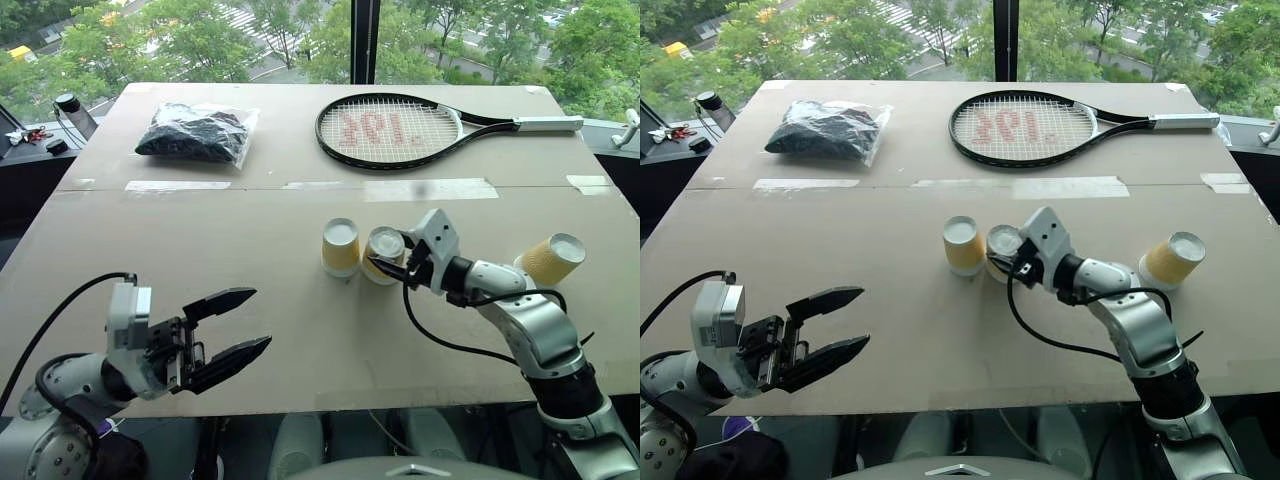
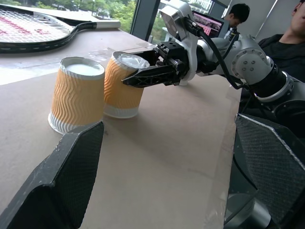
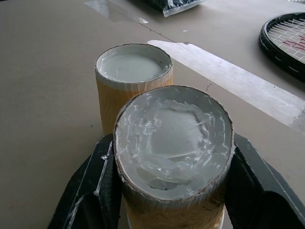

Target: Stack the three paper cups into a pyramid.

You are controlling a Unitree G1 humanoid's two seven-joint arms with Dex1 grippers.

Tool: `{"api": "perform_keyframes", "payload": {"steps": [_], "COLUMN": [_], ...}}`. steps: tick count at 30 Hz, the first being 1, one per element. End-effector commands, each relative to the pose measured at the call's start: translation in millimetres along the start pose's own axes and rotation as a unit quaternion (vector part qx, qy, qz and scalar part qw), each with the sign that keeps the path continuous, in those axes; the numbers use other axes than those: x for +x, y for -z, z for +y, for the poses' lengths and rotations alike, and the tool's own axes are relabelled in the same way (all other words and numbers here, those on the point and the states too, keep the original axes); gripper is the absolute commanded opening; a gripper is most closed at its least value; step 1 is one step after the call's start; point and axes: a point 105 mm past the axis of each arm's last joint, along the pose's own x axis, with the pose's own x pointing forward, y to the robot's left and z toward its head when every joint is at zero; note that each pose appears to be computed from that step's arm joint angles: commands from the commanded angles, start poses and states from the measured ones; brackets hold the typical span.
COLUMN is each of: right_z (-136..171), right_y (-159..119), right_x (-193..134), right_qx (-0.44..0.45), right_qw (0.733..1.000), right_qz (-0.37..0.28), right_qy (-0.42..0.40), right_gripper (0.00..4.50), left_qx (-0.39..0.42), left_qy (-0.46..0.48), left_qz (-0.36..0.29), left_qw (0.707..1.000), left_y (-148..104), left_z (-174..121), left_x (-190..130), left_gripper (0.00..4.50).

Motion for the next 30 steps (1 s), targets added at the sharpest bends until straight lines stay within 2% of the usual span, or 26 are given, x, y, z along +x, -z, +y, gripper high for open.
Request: {"api": "perform_keyframes", "payload": {"steps": [1,9,14,17,25,28,30], "right_z": [-1.7,-2.3,-7.6,-9.8,-10.4,-13.7,-24.4], "right_y": [-6.7,-0.7,0.4,-3.4,-37.5,-46.1,-57.2], "right_x": [1.7,6.2,5.5,2.3,-40.2,-55.4,-71.0], "right_qx": [-0.012,0.000,0.011,0.011,0.015,0.014,0.018], "right_qw": [1.000,1.000,1.000,1.000,0.997,0.995,0.989], "right_qz": [-0.007,0.003,0.005,0.001,-0.075,-0.087,-0.111], "right_qy": [0.005,0.005,0.010,0.013,0.022,0.046,0.094], "right_gripper": [2.05,2.05,4.43,4.43,4.43,4.43,4.43], "left_qx": [0.025,0.025,0.025,0.024,0.018,0.016,0.017], "left_qy": [0.000,0.000,0.001,0.004,0.031,0.044,0.054], "left_qz": [-0.006,-0.007,-0.010,-0.012,-0.022,-0.022,-0.023], "left_qw": [1.000,1.000,1.000,1.000,0.999,0.999,0.998], "left_y": [-8.2,-7.8,-7.5,-7.0,-6.5,-6.1,-6.8], "left_z": [-2.5,-2.5,-1.6,-1.1,7.7,11.7,15.6], "left_x": [-1.4,-1.4,-0.9,0.3,12.2,16.5,20.4], "left_gripper": [4.50,4.50,4.50,4.50,4.50,4.50,4.50]}}
